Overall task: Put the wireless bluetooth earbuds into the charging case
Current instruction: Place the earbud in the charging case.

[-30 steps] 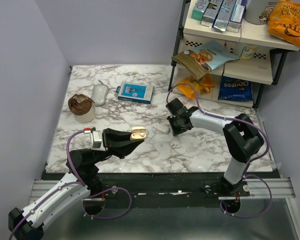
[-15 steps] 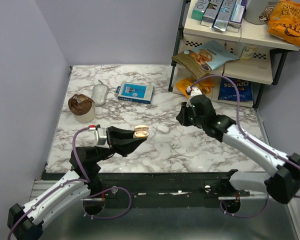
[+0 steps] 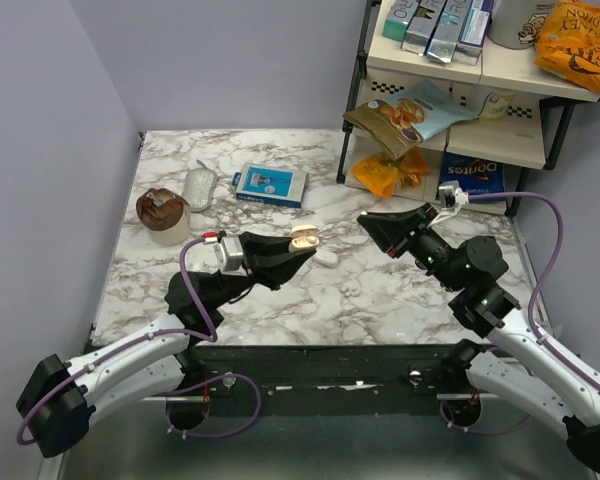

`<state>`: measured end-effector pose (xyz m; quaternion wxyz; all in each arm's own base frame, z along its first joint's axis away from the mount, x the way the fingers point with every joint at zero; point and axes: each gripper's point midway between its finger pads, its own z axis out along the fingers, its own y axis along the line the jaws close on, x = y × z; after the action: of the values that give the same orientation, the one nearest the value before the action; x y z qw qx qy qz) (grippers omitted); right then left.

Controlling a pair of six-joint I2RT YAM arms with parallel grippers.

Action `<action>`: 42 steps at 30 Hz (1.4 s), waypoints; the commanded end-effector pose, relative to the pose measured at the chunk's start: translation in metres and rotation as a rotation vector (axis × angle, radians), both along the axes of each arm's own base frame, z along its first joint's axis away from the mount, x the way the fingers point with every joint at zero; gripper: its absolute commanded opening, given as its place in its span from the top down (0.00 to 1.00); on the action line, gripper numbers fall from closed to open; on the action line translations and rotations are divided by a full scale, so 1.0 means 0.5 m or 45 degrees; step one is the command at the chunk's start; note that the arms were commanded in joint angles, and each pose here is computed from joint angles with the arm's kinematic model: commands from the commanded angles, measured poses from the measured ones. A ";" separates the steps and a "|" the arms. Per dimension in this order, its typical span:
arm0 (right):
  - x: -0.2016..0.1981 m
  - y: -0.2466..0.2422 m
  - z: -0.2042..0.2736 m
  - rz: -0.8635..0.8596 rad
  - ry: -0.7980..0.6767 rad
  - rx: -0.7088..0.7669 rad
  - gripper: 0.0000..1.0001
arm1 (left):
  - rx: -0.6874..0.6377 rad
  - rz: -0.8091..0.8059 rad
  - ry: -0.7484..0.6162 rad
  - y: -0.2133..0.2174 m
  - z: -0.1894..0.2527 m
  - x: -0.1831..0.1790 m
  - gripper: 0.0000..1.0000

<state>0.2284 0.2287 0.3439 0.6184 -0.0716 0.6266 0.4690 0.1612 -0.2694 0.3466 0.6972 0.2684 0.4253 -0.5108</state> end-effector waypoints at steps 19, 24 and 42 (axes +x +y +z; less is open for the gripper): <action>-0.120 0.058 0.195 0.407 -0.303 0.238 0.99 | -0.175 0.053 -0.243 -0.047 0.127 0.029 1.00; -0.113 0.080 0.200 0.371 -0.279 0.239 0.99 | -0.168 0.056 -0.248 -0.060 0.127 0.033 1.00; -0.076 0.120 0.172 0.208 -0.191 0.116 0.99 | -0.118 0.156 -0.227 -0.077 0.111 0.047 1.00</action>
<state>0.1802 0.2899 0.4285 0.6079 -0.1432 0.5350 0.5690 0.1844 -0.3117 0.3842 0.7552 0.2667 0.3728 -0.4685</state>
